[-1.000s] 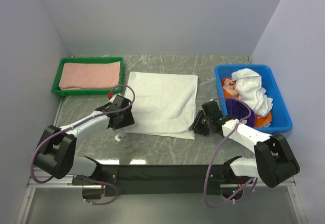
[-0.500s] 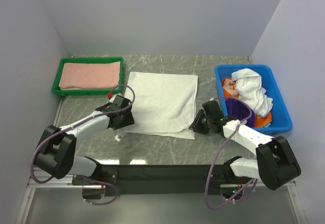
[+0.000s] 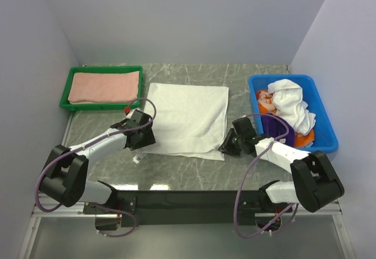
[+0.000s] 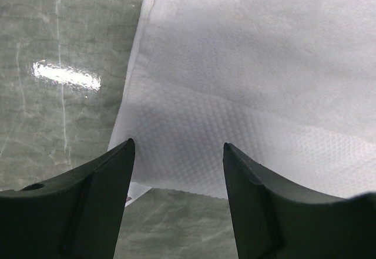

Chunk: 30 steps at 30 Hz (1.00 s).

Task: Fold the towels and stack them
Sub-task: Fold the towel

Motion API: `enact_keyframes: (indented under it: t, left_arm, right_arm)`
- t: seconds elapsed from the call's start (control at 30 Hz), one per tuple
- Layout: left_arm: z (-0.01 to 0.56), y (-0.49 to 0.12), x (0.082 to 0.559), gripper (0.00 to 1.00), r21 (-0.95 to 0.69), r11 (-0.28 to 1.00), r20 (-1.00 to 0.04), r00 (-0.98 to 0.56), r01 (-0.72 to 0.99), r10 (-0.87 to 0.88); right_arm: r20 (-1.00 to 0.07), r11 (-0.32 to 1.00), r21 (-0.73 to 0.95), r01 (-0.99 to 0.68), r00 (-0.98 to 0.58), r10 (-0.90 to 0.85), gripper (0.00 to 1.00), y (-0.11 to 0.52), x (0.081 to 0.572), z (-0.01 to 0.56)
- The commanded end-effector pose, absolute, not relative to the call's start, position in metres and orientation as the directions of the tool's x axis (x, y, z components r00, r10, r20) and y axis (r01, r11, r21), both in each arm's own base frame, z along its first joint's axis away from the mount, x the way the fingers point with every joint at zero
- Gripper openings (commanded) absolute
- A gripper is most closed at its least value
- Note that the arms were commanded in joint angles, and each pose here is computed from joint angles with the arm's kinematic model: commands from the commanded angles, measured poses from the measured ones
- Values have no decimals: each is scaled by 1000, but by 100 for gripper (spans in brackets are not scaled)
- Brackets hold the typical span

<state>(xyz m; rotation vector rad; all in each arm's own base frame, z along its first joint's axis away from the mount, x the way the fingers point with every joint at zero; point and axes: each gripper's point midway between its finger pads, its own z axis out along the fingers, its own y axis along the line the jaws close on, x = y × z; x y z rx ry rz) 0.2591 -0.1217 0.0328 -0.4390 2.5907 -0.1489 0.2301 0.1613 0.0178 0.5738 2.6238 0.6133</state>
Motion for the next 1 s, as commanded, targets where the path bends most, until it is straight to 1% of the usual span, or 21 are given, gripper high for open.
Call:
enact_keyframes:
  t: [0.0, 0.03, 0.1, 0.13, 0.23, 0.37, 0.5, 0.6, 0.8, 0.87, 0.97]
  left_arm:
    - [33, -119, 255, 67, -179, 941, -469, -815, -288, -339]
    - [34, -118, 256, 68, -179, 940, -469, -815, -290, -341]
    - [34, -118, 256, 67, -180, 940, -470, -814, -290, -341]
    - [34, -118, 256, 67, -180, 940, -470, -814, -290, -341]
    - [33, -119, 256, 67, -180, 941, -468, -816, -288, -339]
    - [32, -118, 256, 67, -175, 940, -468, -815, -293, -341]
    - [32, -116, 255, 68, -166, 939, -470, -813, -300, -343]
    - [29, -112, 254, 68, -145, 938, -466, -815, -314, -345]
    - [25, -111, 251, 67, -135, 935, -456, -818, -326, -351]
    - [25, -111, 252, 67, -133, 935, -457, -817, -328, -351]
    - [26, -110, 252, 67, -127, 935, -457, -817, -331, -351]
  right_arm:
    - [-284, 830, 471, 299, -839, 464, 25, 159, 231, 16]
    - [-298, 832, 474, 288, -837, 459, 19, 159, 232, 20]
    - [-318, 837, 466, 287, -829, 461, 12, 157, 236, 26]
    - [-325, 843, 459, 280, -830, 453, 6, 155, 235, 29]
    - [-346, 854, 445, 271, -827, 443, 0, 152, 237, 37]
    - [-358, 860, 441, 257, -828, 431, 0, 151, 237, 47]
    - [-346, 866, 435, 249, -841, 416, 0, 150, 231, 53]
    - [-318, 873, 421, 248, -860, 398, 0, 148, 219, 55]
    - [-327, 891, 391, 229, -871, 367, 0, 140, 209, 64]
    - [-314, 894, 383, 231, -878, 362, 0, 140, 207, 59]
    - [-271, 876, 426, 225, -892, 361, 0, 151, 200, 58]
